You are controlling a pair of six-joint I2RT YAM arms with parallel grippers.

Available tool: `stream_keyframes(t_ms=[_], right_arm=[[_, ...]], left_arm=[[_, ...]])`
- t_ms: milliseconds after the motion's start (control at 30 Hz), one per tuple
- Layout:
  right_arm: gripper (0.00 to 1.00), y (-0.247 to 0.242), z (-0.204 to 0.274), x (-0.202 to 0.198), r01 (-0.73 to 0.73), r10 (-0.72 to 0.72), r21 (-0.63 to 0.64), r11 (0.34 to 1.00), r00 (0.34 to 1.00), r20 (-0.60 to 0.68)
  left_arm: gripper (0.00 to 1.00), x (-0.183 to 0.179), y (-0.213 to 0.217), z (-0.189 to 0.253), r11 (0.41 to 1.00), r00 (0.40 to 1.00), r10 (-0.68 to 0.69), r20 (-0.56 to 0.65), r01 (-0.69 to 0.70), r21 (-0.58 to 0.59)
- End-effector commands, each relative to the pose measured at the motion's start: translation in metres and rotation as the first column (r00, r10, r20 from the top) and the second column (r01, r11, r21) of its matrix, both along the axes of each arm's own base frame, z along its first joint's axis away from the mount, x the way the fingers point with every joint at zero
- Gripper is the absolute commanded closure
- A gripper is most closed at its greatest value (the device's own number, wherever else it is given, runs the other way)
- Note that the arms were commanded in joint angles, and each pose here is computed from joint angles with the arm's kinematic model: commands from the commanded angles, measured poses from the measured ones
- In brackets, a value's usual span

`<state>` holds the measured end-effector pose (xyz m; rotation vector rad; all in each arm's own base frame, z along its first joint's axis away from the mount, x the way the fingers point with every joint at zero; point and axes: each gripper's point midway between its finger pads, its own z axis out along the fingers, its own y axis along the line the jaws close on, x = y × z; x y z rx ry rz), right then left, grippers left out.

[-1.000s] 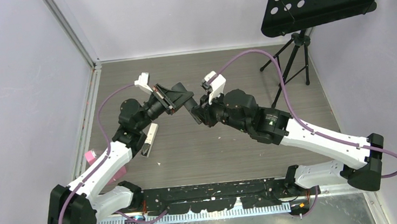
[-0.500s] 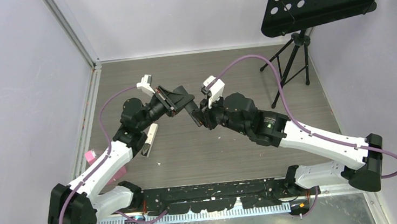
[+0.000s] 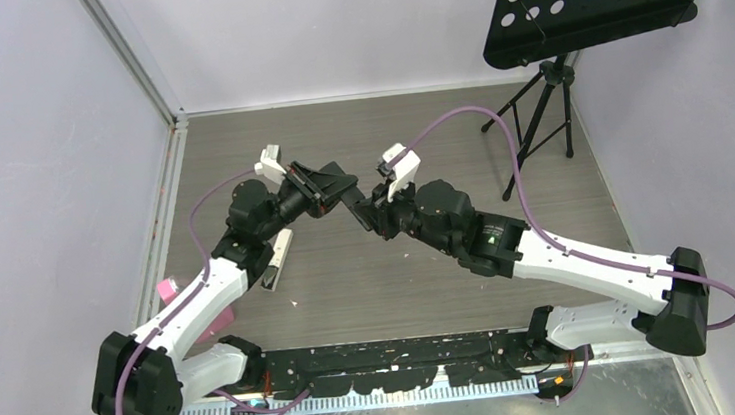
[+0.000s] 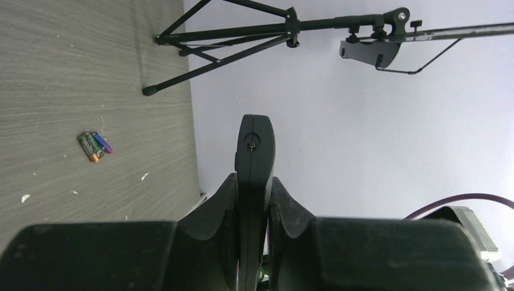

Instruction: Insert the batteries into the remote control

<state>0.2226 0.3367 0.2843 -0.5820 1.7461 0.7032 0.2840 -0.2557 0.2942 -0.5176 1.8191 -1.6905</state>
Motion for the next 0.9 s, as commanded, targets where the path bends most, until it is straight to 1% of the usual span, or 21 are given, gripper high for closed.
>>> stream_keyframes(t_ms=[0, 133, 333, 567, 633, 733, 867], right_arm=[[0.95, -0.025, -0.106, -0.027, -0.019, -0.038, -0.245, 0.969, 0.973, -0.227], [0.95, -0.024, -0.110, -0.027, 0.028, -0.083, -0.228, 0.973, 0.968, -0.236], [0.95, -0.025, -0.119, -0.037, 0.013, -0.070, -0.237, 0.971, 0.969, -0.237], [0.95, -0.029, -0.129, -0.050, -0.087, 0.041, -0.244, 0.966, 0.981, -0.190], [0.95, -0.031, -0.130, -0.050, -0.092, 0.048, -0.255, 0.963, 0.983, -0.175], [0.95, -0.031, -0.132, -0.051, -0.104, 0.059, -0.262, 0.959, 0.983, -0.174], [0.96, -0.026, -0.134, -0.050, -0.108, 0.060, -0.265, 0.958, 0.981, -0.186]], left_arm=[[1.00, 0.001, 0.025, 0.103, 0.949, 0.977, 0.123, 0.172, -0.065, -0.307], [1.00, 0.006, 0.029, 0.096, 0.944, 0.977, 0.152, 0.148, -0.099, -0.313], [1.00, 0.014, 0.036, 0.086, 0.936, 0.974, 0.203, 0.096, -0.165, -0.309], [1.00, 0.020, 0.044, 0.065, 0.922, 0.972, 0.237, -0.004, -0.226, -0.315], [1.00, 0.020, 0.046, 0.059, 0.918, 0.969, 0.245, -0.029, -0.242, -0.313], [1.00, 0.019, 0.048, 0.056, 0.917, 0.967, 0.251, -0.038, -0.250, -0.312], [1.00, 0.017, 0.043, 0.060, 0.925, 0.975, 0.222, -0.005, -0.212, -0.314]])
